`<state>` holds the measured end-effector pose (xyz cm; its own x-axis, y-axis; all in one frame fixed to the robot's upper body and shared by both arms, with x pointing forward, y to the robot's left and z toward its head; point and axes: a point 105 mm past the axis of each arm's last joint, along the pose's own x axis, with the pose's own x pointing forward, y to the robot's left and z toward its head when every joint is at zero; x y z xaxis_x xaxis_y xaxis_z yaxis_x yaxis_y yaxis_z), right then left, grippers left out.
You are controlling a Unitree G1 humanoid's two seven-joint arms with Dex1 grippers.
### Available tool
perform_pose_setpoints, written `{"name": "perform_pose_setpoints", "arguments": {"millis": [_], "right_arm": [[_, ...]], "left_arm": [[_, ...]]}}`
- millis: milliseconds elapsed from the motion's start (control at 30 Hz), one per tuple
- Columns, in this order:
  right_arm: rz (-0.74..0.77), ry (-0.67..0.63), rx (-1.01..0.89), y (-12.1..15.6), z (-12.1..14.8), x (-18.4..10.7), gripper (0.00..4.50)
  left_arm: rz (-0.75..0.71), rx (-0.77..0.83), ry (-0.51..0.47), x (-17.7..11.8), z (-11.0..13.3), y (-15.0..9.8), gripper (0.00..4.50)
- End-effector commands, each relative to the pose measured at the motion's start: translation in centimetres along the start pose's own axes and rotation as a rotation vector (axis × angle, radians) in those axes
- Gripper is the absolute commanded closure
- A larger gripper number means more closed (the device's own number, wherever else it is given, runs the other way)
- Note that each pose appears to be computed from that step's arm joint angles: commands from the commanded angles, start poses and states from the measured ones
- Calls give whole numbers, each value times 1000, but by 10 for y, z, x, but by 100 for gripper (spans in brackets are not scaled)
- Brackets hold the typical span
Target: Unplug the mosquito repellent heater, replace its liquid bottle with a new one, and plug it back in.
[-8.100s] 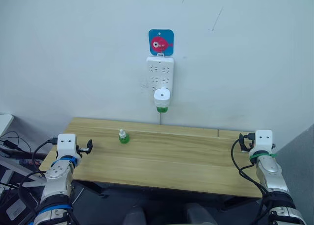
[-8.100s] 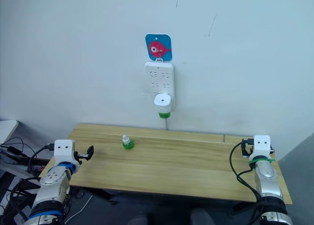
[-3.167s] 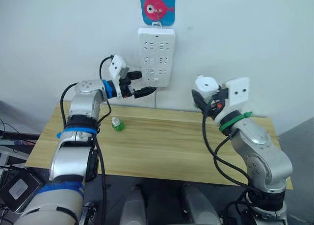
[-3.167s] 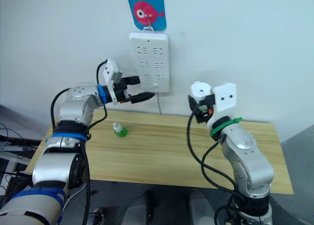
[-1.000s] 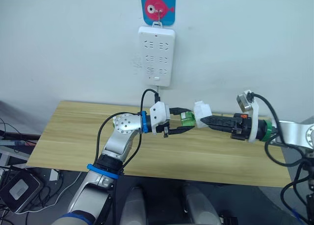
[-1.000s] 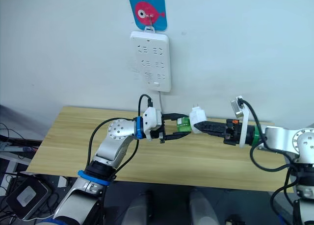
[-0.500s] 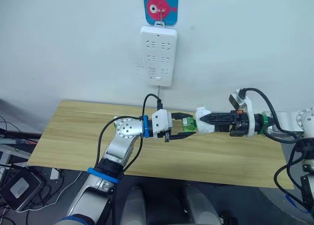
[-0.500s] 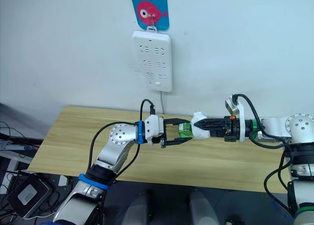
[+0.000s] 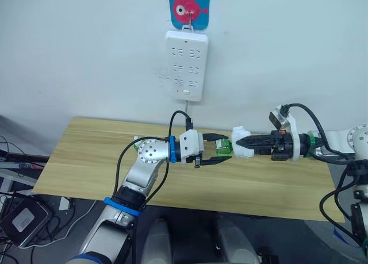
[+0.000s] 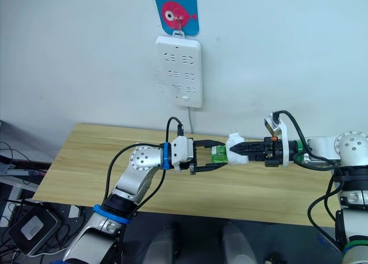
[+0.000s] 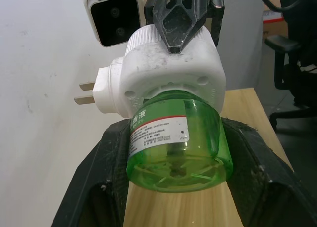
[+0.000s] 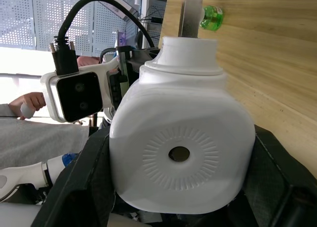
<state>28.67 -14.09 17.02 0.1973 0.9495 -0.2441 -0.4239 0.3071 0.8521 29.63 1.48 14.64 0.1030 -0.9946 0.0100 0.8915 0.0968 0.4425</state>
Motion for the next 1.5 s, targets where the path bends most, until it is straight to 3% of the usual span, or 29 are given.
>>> {"name": "perform_pose_setpoints", "arguments": {"millis": [33,133,267,333,433,567,600,667,800,967,1133,1267,1500], "right_arm": [[75,17,-82,21,-1,-4,148],[55,69,-137,22,-11,-3,148],[78,114,-153,25,-20,-3,148],[85,117,-156,25,-20,-3,148],[87,110,-160,24,-20,-3,148],[105,77,-148,25,-15,-5,148],[108,64,-144,25,-13,-7,148],[97,15,-127,23,-5,-14,148],[66,-54,-100,16,4,-26,148],[33,-138,-69,8,17,-38,148],[54,-131,-78,10,18,-31,148],[87,-118,-94,17,18,-24,148],[135,-100,-111,28,17,-19,148]], "left_arm": [[-18,-309,-87,6,12,-6,225],[-159,-886,-91,-1,18,-22,225],[-275,-1412,-159,-10,29,-11,225],[-286,-1477,-158,-9,31,-9,225],[-304,-1469,-156,-6,36,-13,126],[-207,-1449,-140,-8,28,-7,5],[-176,-1431,-135,-10,26,-4,2],[-55,-1284,-79,-24,17,4,2],[37,-931,9,-48,16,13,2],[-3,25,111,-49,17,2,2],[62,606,58,-36,16,6,2],[93,841,13,-25,15,10,2],[126,952,-34,-9,14,17,2]]}}
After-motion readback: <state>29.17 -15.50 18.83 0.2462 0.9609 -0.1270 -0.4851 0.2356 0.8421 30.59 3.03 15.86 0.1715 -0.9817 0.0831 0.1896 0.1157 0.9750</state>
